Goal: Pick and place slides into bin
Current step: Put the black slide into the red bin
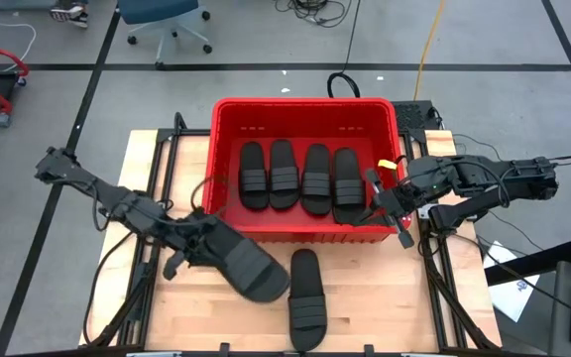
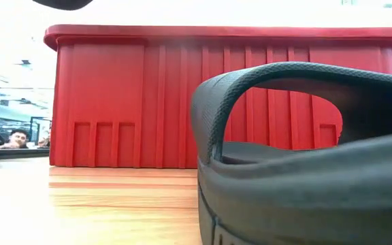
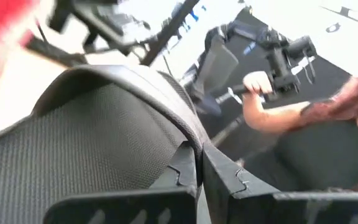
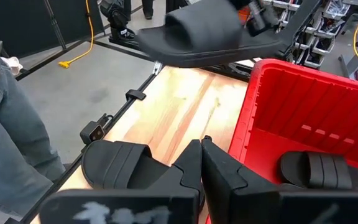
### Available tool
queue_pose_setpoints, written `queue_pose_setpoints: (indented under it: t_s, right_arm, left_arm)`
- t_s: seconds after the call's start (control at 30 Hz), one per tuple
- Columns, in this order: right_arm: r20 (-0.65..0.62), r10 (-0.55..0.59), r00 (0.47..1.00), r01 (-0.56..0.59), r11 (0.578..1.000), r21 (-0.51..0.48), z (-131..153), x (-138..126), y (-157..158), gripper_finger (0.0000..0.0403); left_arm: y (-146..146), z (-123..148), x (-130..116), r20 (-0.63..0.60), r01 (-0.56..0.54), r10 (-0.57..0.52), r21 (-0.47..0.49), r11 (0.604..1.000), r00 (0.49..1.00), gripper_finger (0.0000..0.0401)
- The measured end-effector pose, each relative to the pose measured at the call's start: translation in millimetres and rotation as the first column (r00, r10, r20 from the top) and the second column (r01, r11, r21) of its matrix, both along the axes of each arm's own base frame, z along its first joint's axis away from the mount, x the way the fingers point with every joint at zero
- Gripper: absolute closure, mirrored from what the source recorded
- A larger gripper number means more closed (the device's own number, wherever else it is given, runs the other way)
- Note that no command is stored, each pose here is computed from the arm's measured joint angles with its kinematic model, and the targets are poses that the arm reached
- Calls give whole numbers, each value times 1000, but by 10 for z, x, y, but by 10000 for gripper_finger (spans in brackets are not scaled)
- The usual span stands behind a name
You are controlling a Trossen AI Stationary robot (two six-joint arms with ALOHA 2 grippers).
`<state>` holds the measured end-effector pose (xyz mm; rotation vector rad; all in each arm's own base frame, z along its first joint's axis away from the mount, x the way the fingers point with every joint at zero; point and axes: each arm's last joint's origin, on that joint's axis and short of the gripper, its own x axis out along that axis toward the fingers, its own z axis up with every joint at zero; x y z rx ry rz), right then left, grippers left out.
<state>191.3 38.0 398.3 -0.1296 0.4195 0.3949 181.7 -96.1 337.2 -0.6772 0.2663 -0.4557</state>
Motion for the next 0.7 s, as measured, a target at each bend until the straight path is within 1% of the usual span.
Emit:
queue_pose_setpoints:
  t_s: [0.13, 0.23, 0.37, 0.53, 0.6, 0.7]
  right_arm:
    - [4, -42, 999, 42, 999, -20, 0, 4, -13, 403]
    - [6, -51, 999, 51, 998, -25, -1, 6, -17, 403]
    - [12, -82, 997, 82, 996, -41, 1, 9, -25, 403]
    - [18, -109, 994, 110, 992, -59, 1, 12, -36, 403]
    - [19, -113, 993, 113, 992, -59, 2, 13, -36, 403]
    - [20, -113, 993, 114, 992, -60, 3, 13, -37, 403]
  left_arm:
    - [153, 91, -55, 112, -85, 73, 98, 992, 991, 401]
    - [286, 143, -81, 187, -168, 135, 175, 970, 973, 401]
    - [449, 180, -90, 267, -272, 198, 279, 921, 943, 401]
    - [675, 154, -44, 290, -384, 284, 392, 836, 914, 401]
    - [779, 135, -22, 286, -411, 311, 421, 809, 906, 401]
    - [944, 118, 10, 278, -435, 342, 430, 791, 898, 401]
